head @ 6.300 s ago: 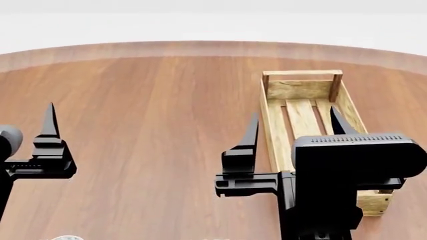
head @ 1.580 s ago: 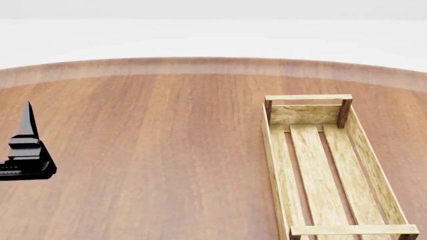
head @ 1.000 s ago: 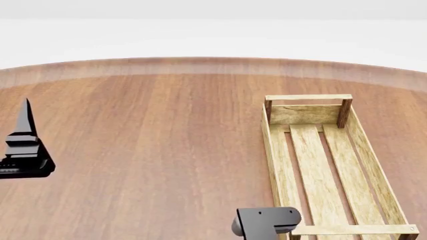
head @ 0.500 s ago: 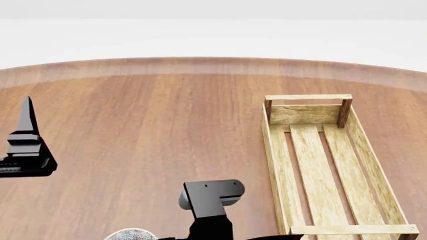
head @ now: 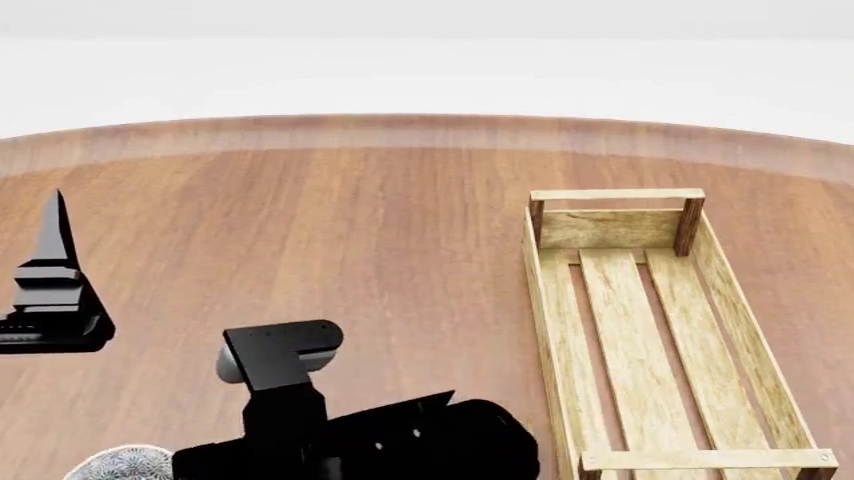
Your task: Stack the right bowl on the left bowl and place them in the tray.
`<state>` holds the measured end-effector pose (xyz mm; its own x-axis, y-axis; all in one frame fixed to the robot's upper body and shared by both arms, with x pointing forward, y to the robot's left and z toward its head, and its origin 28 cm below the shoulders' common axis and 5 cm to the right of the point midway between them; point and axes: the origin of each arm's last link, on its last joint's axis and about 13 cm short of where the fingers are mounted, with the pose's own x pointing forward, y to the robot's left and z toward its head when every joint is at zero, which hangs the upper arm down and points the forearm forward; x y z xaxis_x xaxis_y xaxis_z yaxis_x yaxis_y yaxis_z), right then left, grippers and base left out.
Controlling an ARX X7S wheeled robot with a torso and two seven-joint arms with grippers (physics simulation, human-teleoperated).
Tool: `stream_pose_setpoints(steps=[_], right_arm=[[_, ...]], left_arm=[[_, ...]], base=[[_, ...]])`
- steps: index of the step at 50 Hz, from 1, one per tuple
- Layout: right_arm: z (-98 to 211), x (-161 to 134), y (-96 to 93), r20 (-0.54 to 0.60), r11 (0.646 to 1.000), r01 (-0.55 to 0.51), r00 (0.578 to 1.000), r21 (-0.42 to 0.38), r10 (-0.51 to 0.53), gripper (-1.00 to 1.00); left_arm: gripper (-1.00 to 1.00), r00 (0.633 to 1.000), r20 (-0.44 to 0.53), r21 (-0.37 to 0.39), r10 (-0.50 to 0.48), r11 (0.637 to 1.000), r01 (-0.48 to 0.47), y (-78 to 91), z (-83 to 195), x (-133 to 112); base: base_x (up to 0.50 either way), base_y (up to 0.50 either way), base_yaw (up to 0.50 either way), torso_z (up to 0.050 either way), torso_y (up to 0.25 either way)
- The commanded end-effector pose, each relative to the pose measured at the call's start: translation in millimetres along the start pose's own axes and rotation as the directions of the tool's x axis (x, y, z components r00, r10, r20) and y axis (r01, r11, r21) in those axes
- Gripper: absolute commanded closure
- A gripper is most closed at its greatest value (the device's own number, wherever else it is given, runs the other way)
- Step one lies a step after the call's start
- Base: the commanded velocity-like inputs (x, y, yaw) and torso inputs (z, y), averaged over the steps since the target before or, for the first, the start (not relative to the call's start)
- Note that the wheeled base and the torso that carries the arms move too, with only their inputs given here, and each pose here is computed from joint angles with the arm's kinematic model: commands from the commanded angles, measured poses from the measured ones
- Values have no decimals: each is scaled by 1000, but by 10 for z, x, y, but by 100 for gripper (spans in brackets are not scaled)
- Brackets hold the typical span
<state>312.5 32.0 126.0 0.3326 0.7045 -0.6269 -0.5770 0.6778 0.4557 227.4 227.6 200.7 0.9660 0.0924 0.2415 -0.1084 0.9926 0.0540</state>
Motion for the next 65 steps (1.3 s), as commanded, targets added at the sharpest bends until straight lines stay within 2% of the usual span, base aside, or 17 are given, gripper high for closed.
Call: stream_pose_setpoints(steps=[1,19,35,41,47,57,59,65], right_arm=[[77,149,90,-24,999,-48,999,-24,48,100],[0,172,119,-66,994,-92,994,-66,88,100],[-32,164,237,-107,968,-177,981,-177,159,100],[-32,158,248,-115,965,-179,981,-191,159,100],[-18,149,272,-114,961,-185,980,-206,164,100],[20,140,267,-98,955,-176,983,-237,157,100],[34,134,277,-96,953,-182,982,-242,163,100],[58,144,315,-59,931,-201,980,-303,192,100]], left_arm=[[-100,1000,10,3,0,1000,0,7,37,-29],[-100,1000,18,4,-7,1000,7,-10,47,-64],[-100,1000,24,15,6,1000,-6,26,67,-122],[-100,1000,22,13,12,1000,-12,49,68,-130],[-100,1000,19,11,14,1000,-14,54,59,-130],[-100,999,20,-38,-50,998,51,60,59,-143],[-100,999,20,-2,-44,999,44,61,54,-146],[-100,998,21,-4,-59,998,59,64,40,-159]], base=[[0,0,0,0,0],[0,0,0,0,0],[0,0,0,0,1],[0,0,0,0,0],[0,0,0,0,0],[0,0,0,0,0],[0,0,0,0,0],[0,0,0,0,-246]])
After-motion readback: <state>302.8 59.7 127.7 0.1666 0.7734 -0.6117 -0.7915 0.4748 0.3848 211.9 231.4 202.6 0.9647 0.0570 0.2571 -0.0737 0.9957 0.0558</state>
